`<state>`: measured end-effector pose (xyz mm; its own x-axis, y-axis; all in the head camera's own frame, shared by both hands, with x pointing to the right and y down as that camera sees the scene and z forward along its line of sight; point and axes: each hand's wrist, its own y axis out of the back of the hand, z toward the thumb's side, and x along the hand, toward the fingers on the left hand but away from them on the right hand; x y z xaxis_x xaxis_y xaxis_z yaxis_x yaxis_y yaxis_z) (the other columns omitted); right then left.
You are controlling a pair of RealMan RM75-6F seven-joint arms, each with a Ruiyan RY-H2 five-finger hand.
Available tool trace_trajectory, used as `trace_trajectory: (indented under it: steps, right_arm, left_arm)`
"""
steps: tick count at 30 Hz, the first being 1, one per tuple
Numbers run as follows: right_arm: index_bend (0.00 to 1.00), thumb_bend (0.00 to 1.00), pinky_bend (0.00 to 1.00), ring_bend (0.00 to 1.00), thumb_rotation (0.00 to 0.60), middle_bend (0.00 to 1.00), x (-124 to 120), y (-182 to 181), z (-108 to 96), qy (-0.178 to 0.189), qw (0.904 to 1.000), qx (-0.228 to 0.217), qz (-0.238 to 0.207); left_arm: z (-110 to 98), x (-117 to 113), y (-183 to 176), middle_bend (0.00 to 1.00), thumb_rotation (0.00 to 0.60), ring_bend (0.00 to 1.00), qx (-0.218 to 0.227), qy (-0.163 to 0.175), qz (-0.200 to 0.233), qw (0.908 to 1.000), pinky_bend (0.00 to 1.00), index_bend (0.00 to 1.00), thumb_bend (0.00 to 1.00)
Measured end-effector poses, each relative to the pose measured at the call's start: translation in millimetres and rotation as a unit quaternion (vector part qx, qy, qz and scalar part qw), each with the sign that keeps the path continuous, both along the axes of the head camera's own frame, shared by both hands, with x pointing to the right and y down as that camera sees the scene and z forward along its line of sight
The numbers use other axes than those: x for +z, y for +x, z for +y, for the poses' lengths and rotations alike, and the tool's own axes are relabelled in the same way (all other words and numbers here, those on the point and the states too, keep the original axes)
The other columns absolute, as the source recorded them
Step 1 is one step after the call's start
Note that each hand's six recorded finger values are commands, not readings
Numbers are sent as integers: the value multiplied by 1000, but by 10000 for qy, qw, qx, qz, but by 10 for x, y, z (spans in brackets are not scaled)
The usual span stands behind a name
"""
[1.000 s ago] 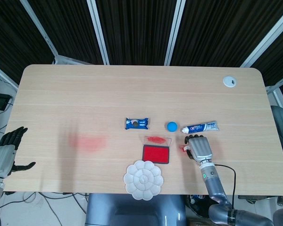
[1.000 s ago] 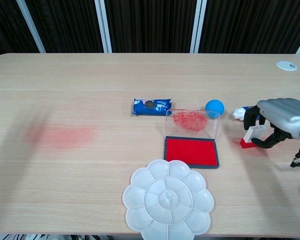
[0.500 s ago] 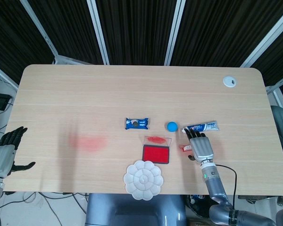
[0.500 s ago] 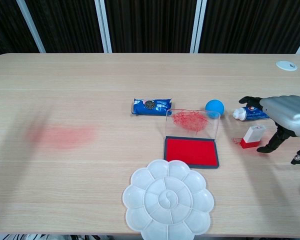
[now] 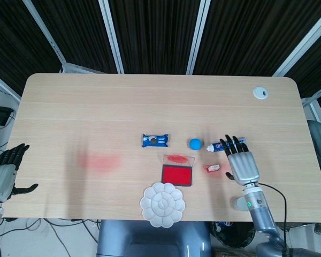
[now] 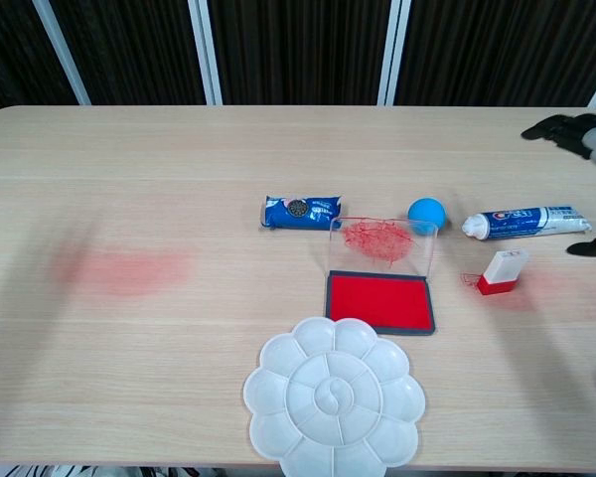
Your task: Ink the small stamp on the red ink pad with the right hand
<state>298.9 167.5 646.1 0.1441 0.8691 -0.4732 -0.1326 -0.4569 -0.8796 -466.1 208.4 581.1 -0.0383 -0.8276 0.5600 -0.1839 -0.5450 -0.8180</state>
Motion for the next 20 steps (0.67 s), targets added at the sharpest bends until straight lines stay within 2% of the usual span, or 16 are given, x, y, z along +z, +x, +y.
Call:
trace_trajectory:
  steps: [4, 8, 14, 20]
  right_arm:
    - [0, 92, 194, 0, 600, 0, -305, 261, 20, 320, 9995, 3, 63]
    - [0, 87, 180, 0, 600, 0, -582, 549, 122, 553, 9984, 136, 56]
    - [0, 80, 177, 0, 600, 0, -848, 934, 408, 676, 9967, 457, -24]
    - [0, 79, 177, 0, 600, 0, -958, 1151, 461, 882, 9927, 809, -155]
  left_arm:
    - [-10, -11, -2, 0, 600, 0, 136, 90, -179, 9997, 0, 0, 0]
    - [-17, -33, 6, 0, 600, 0, 266, 227, -329, 9988, 0, 0, 0]
    - [-22, -62, 22, 0, 600, 0, 415, 516, -486, 9966, 0, 0, 0]
    - [-14, -65, 41, 0, 600, 0, 440, 627, -488, 9959, 0, 0, 0]
